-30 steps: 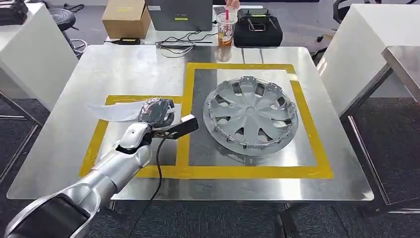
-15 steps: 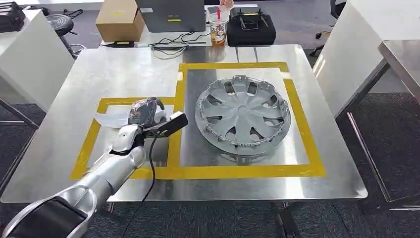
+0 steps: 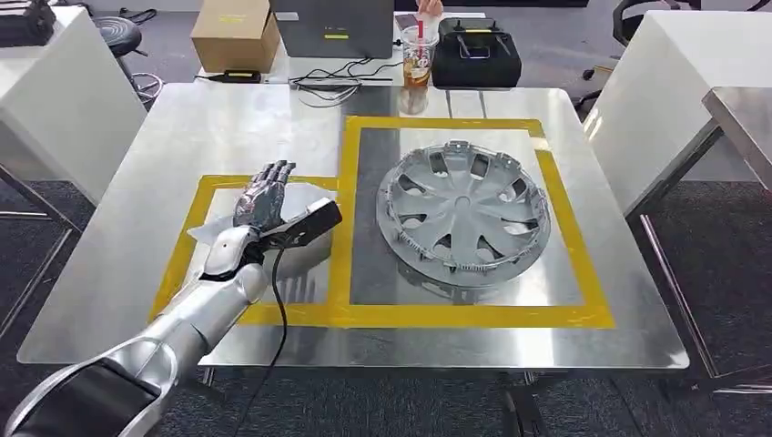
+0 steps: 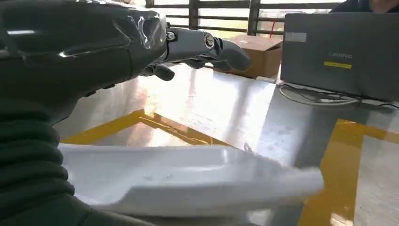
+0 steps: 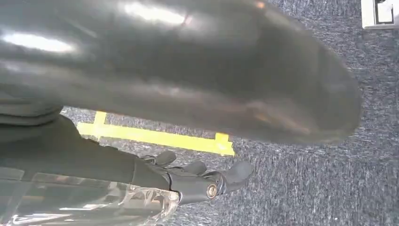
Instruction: Take the parts from the cabinet and place them on the table.
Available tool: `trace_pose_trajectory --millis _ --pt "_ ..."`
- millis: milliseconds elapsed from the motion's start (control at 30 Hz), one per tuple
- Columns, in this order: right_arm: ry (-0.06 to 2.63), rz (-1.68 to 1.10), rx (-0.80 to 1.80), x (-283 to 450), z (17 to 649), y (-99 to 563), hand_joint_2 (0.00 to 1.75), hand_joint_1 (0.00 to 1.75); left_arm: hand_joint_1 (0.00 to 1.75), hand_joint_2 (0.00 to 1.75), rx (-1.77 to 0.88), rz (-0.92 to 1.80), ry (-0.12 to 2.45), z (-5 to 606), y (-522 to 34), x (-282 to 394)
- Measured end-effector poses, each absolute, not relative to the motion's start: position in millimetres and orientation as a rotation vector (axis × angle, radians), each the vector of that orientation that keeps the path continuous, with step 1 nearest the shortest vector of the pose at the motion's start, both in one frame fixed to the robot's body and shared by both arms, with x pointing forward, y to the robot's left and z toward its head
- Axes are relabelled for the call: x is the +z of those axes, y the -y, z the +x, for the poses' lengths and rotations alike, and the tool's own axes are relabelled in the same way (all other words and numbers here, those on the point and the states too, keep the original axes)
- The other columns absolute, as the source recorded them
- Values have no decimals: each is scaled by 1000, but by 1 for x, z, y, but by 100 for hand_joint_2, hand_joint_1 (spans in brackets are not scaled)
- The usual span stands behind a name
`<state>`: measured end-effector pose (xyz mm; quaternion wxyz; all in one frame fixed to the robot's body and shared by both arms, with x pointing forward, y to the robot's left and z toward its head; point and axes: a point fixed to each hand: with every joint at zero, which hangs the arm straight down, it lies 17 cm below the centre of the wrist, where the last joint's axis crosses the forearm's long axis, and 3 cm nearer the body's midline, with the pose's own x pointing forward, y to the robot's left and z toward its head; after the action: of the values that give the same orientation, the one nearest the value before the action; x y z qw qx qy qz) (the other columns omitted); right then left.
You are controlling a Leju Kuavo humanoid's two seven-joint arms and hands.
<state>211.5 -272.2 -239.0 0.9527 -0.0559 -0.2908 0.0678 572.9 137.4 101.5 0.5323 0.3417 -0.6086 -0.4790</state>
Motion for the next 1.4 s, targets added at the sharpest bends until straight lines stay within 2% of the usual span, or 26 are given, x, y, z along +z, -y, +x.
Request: trace_pose_trajectory --millis 433,800,1067,1400 --pt "591 -122 123 -239 212 277 0 0 0 0 -839 366 1597 561 -91 138" --pt "607 -127 74 -240 206 282 0 0 0 0 -443 -186 1857 522 -49 257" --pt "587 -144 19 -246 183 297 0 0 0 0 -282 -413 1982 464 -58 289" --pt "582 -156 -5 -249 168 302 0 0 0 0 -155 -501 2042 412 -92 292"
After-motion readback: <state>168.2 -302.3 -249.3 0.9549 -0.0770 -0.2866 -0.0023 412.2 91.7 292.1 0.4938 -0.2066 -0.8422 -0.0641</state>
